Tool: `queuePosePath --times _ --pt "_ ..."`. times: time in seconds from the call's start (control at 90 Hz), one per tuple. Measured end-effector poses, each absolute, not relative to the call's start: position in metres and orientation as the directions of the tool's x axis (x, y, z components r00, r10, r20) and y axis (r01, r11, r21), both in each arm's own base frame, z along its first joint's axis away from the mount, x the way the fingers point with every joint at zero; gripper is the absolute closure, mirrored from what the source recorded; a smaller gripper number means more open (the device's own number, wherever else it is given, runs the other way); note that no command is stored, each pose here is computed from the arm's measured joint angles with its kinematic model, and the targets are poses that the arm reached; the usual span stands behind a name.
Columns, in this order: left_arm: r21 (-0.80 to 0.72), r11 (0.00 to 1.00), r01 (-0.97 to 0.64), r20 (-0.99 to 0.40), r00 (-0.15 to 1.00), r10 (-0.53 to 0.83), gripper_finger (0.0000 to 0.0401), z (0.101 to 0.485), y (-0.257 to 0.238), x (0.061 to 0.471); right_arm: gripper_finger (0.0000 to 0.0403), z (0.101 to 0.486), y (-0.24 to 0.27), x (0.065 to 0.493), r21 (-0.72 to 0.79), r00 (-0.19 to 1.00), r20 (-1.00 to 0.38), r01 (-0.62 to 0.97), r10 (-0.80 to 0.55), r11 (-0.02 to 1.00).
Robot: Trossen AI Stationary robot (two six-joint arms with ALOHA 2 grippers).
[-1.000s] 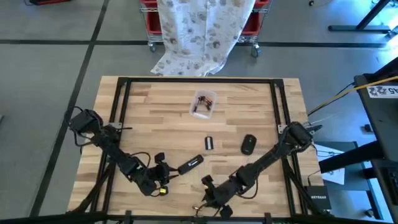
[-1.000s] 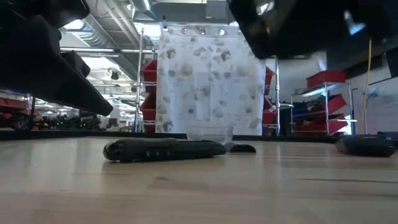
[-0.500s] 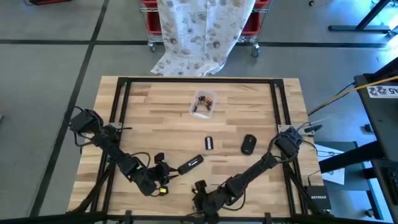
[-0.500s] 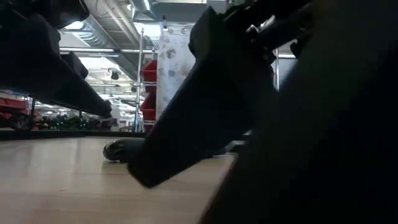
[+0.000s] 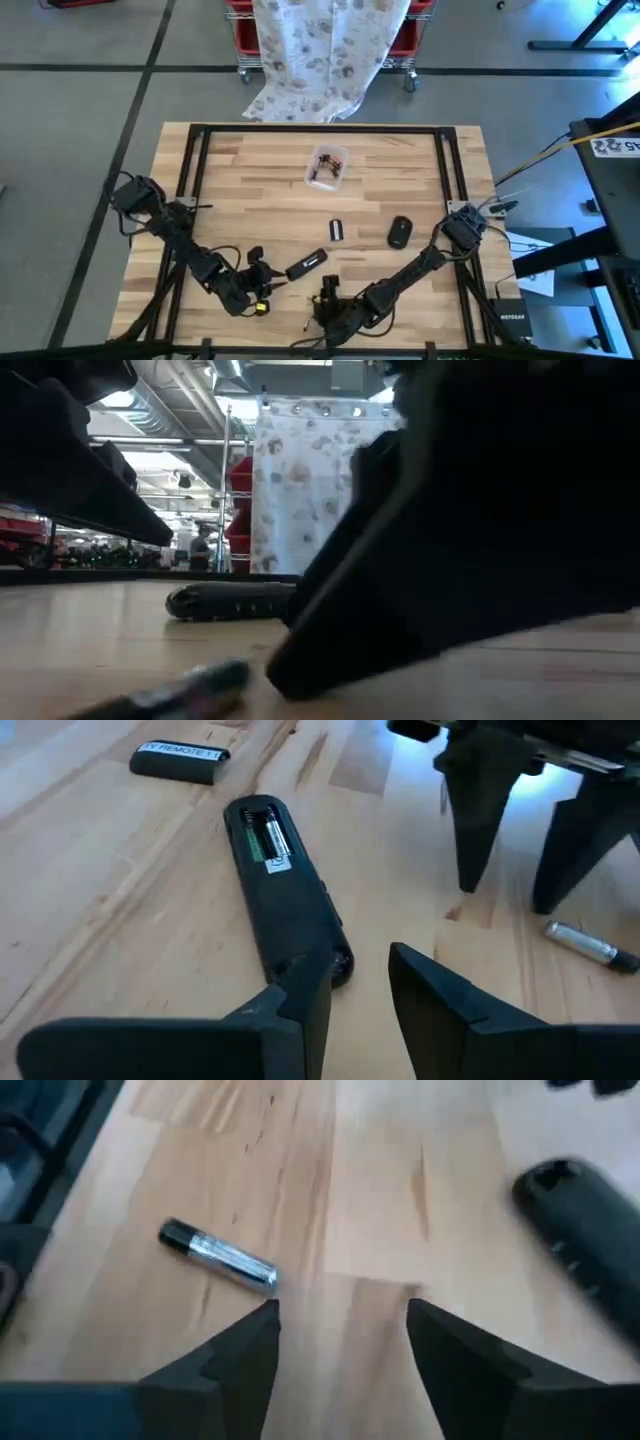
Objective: Insert battery
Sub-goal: Insert the white battery into the remote control
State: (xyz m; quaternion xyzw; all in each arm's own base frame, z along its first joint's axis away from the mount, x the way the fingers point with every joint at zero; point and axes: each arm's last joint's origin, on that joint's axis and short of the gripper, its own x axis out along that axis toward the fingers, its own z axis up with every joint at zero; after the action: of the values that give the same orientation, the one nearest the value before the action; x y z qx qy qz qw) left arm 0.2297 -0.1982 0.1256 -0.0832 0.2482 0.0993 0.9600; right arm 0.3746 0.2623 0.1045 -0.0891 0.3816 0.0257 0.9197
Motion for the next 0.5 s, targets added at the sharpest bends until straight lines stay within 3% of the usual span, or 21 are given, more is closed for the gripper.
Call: queuePosePath --times 0.133,0.289,0.5 --pt "-0.111 0.966 -0.232 -0.493 0.857 0.15 0.0315 0.126 -0.198 0.23 0.0212 0.114 0.265 0.383 -0.203 0.707 -0.704 -0.298 0.073 0.933" --pt "-0.107 0.967 -0.232 -0.495 0.856 0.151 0.0315 0.125 -0.198 0.23 0.0213 0.13 0.263 0.402 -0.263 0.714 -0.648 -0.534 0.263 0.803" --pt "-0.073 0.974 -0.214 -0.549 0.824 0.14 0.0315 0.12 -0.198 0.224 0.0213 0.123 0.239 0.443 -0.233 0.672 -0.607 -0.661 0.424 0.713"
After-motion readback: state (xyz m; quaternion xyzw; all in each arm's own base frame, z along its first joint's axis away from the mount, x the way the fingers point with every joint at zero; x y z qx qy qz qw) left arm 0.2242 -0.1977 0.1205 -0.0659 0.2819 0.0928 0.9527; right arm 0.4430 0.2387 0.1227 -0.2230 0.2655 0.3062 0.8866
